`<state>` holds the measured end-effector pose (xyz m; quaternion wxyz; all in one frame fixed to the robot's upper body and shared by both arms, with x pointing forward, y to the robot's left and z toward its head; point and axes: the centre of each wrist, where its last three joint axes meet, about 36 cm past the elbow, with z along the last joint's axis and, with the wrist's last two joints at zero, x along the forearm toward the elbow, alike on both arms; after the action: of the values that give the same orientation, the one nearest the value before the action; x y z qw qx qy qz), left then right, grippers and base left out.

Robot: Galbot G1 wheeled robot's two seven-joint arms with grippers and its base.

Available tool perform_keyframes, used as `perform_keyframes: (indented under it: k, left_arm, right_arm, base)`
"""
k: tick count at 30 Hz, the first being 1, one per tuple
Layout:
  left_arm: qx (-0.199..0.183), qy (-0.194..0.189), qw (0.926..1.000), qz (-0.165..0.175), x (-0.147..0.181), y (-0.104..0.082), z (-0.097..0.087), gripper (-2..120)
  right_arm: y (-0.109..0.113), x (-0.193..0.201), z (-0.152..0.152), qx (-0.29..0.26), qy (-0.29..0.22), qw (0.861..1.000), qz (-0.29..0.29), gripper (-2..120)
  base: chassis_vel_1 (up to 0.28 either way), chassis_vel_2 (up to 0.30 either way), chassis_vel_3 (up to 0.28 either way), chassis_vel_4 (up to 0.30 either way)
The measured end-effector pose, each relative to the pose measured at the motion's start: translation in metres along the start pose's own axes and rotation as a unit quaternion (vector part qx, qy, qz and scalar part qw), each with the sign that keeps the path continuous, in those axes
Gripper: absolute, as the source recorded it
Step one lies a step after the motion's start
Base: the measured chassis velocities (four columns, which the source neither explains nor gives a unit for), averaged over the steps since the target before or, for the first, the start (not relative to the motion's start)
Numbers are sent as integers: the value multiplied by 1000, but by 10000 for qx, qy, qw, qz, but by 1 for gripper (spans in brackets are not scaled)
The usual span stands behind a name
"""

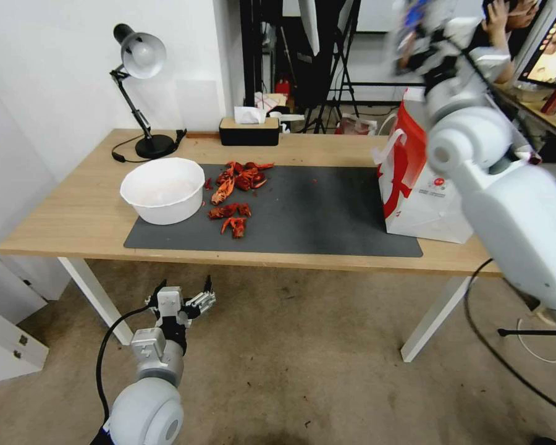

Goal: Close the takeout container lid, then place the container into the takeout bag.

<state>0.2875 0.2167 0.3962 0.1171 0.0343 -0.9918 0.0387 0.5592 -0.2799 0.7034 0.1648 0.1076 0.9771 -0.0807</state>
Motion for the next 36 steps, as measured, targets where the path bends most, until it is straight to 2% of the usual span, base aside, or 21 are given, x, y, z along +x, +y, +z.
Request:
perform_keyframes:
  k: [6,9,20,22,24,25,28,32,34,35,36]
  left_arm:
    - [50,21,10000,0,1,-1,1,100]
    - [82,13,10000,20,3,-3,-1,100]
    - [90,10,10000,2,5,-6,-1,100]
    - [85,6,10000,-5,5,-6,-1,100]
    - [60,12,10000,-25,7,-7,0,100]
    - [60,12,10000,-25,7,-7,0,100]
    - [-23,62,10000,2,8,-7,1,100]
    - [-39,54,10000,-8,7,-6,1,100]
    - [-38,48,10000,-45,7,-6,0,100]
    - [-38,48,10000,-45,7,-6,0,100]
    - [-36,49,10000,-48,7,-6,0,100]
  right_arm:
    - [-14,9,21,199,366,9989,227,0]
    - [-23,17,41,214,733,9967,264,0]
    - [-26,30,57,64,1285,9913,271,0]
    - [-27,30,57,41,1337,9906,275,4]
    - [-31,29,54,-63,1518,9882,212,16]
    - [-31,29,54,-63,1518,9882,212,16]
    - [-34,26,55,-132,1663,9859,143,31]
    - [-32,27,57,-165,1699,9853,109,39]
    - [-28,28,58,-245,1736,9845,59,53]
    - [-28,28,58,-245,1736,9845,59,53]
    - [-27,29,58,-270,1738,9844,33,58]
  base:
    - [0,0,0,0]
    - [0,0,0,0]
    - [0,0,0,0]
    - [0,0,0,0]
    - [0,0,0,0]
    - [0,0,0,0]
    - [0,0,0,0]
    - [0,0,0,0]
    - [0,0,0,0]
    - [0,0,0,0]
    - [0,0,0,0]
